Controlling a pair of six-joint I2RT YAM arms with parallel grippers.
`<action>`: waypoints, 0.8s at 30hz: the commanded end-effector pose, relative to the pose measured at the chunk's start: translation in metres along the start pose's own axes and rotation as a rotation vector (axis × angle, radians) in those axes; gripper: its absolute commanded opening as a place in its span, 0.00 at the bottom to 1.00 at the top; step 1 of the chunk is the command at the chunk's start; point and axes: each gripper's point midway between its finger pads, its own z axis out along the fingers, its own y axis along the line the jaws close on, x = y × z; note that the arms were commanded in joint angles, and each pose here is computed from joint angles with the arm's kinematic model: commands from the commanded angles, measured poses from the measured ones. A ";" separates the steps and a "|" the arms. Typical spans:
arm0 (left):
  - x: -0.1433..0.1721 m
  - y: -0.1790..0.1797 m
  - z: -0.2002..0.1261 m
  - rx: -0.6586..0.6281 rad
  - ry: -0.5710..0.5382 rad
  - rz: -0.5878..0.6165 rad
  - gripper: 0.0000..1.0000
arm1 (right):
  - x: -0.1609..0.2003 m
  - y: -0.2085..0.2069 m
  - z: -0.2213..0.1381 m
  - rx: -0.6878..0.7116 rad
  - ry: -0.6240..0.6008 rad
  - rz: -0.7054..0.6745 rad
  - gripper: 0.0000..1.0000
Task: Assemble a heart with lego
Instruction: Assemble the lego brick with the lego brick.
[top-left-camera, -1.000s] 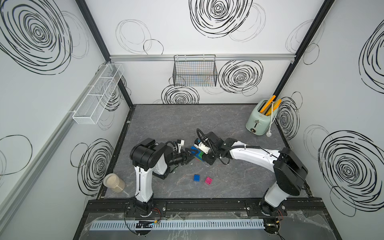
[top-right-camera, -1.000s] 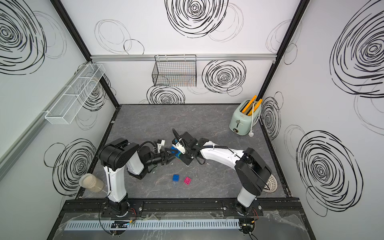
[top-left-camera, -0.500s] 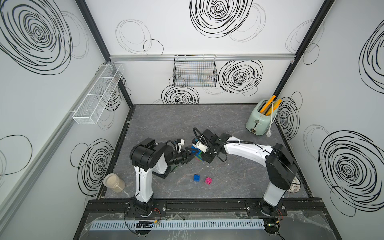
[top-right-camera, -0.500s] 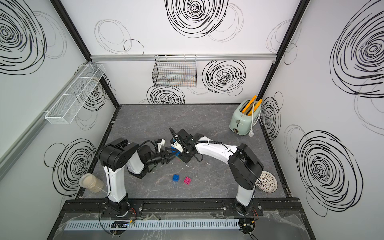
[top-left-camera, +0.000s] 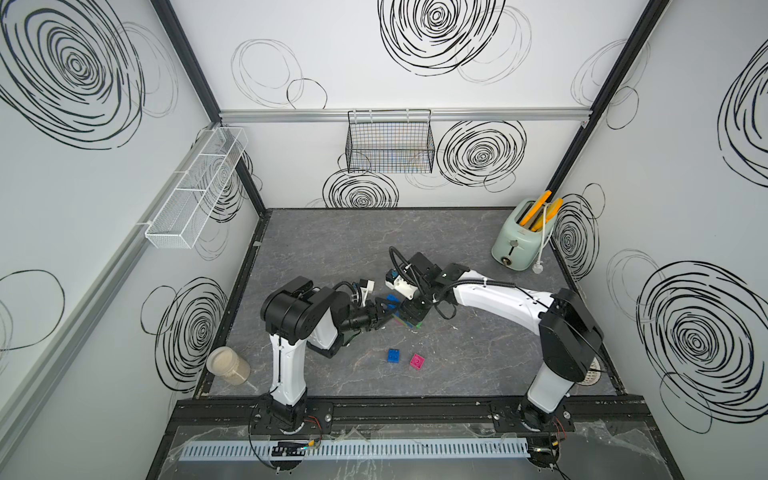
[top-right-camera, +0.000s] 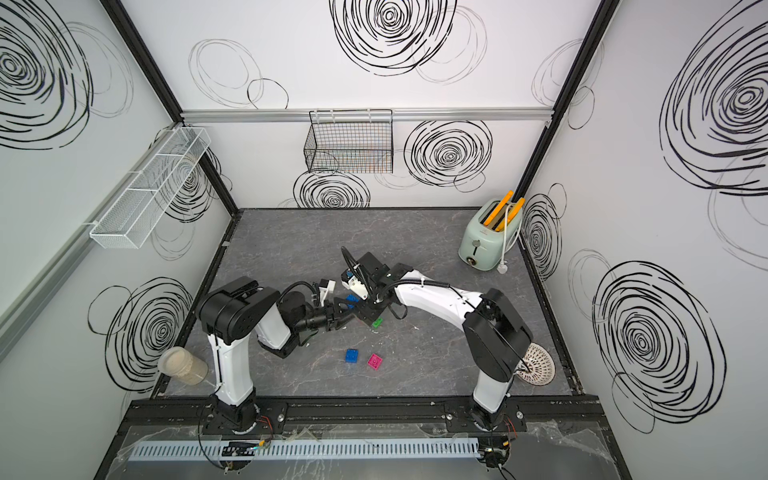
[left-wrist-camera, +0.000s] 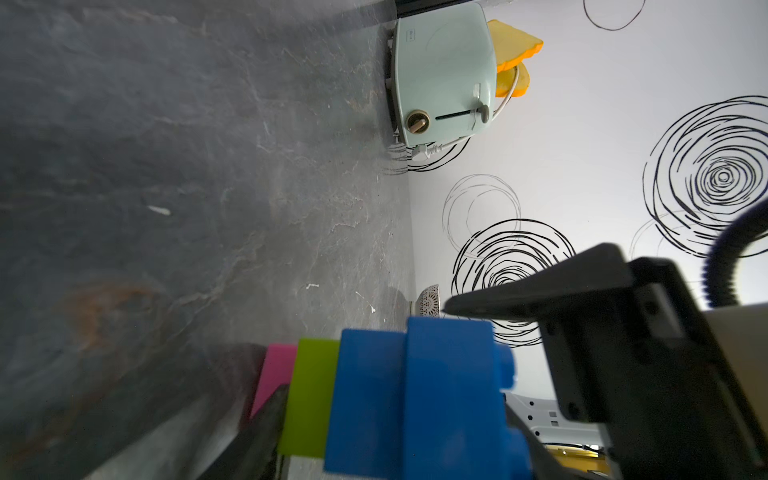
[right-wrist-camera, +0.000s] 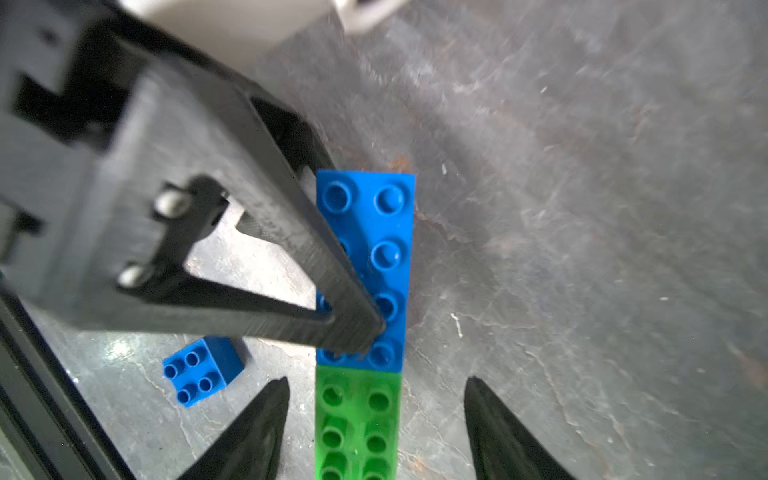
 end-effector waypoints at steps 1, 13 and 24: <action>0.003 0.014 -0.004 -0.045 0.004 -0.032 0.62 | -0.004 -0.001 -0.012 -0.002 -0.036 0.011 0.72; -0.001 0.025 -0.010 -0.045 -0.028 -0.088 0.61 | 0.031 -0.023 0.021 0.095 0.074 0.058 0.73; -0.009 0.032 -0.018 -0.078 -0.084 -0.103 0.61 | 0.001 0.007 -0.023 0.062 -0.095 0.011 0.74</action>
